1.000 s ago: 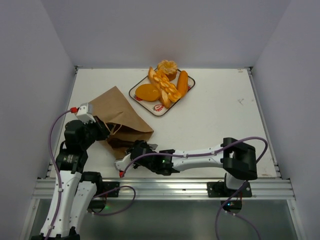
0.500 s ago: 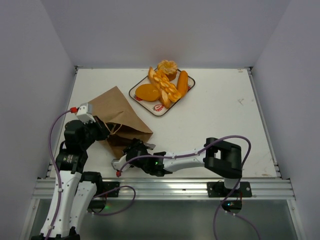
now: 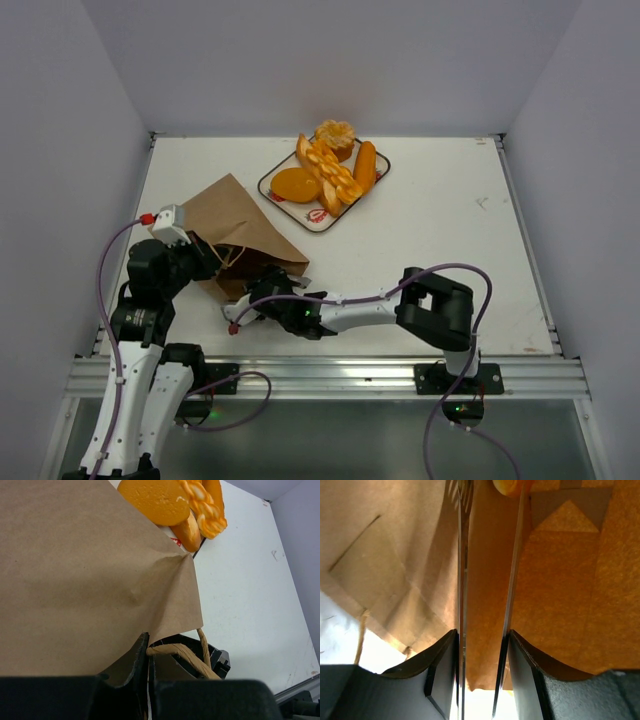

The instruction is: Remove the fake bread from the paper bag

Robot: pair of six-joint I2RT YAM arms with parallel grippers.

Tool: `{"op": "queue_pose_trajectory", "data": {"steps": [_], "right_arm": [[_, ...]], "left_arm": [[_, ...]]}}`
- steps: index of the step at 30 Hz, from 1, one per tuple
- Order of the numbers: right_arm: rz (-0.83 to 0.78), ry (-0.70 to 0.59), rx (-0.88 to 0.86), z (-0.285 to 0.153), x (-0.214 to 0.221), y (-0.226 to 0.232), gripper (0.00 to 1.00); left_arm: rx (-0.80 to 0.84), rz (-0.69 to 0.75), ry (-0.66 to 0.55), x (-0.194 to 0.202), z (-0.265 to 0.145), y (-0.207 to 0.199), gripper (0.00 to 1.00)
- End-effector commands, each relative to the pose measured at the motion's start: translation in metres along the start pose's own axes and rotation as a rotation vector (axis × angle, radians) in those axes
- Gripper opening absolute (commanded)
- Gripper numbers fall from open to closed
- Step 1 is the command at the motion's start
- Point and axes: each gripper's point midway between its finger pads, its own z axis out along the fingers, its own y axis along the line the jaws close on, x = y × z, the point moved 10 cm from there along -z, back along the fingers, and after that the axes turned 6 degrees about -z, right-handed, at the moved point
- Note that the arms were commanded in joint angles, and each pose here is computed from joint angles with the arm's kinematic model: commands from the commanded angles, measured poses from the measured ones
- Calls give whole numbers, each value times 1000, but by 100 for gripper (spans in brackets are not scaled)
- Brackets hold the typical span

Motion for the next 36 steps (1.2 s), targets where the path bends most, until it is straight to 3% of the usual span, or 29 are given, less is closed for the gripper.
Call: {"op": "queue_pose_trajectory", "data": {"steps": [1,15,36], "right_arm": [[99,-48,53,-5,-2,-33,47],[104,-56,24,7,-1,-31,47],[105,-16,64,29,-9,-22,46]], "left_arm": [[28,-7,5,-5,-6,-8,5],[-43,5,22,-4,-19,-8,4],[76,-58,73,-4,-14,-19,4]]}}
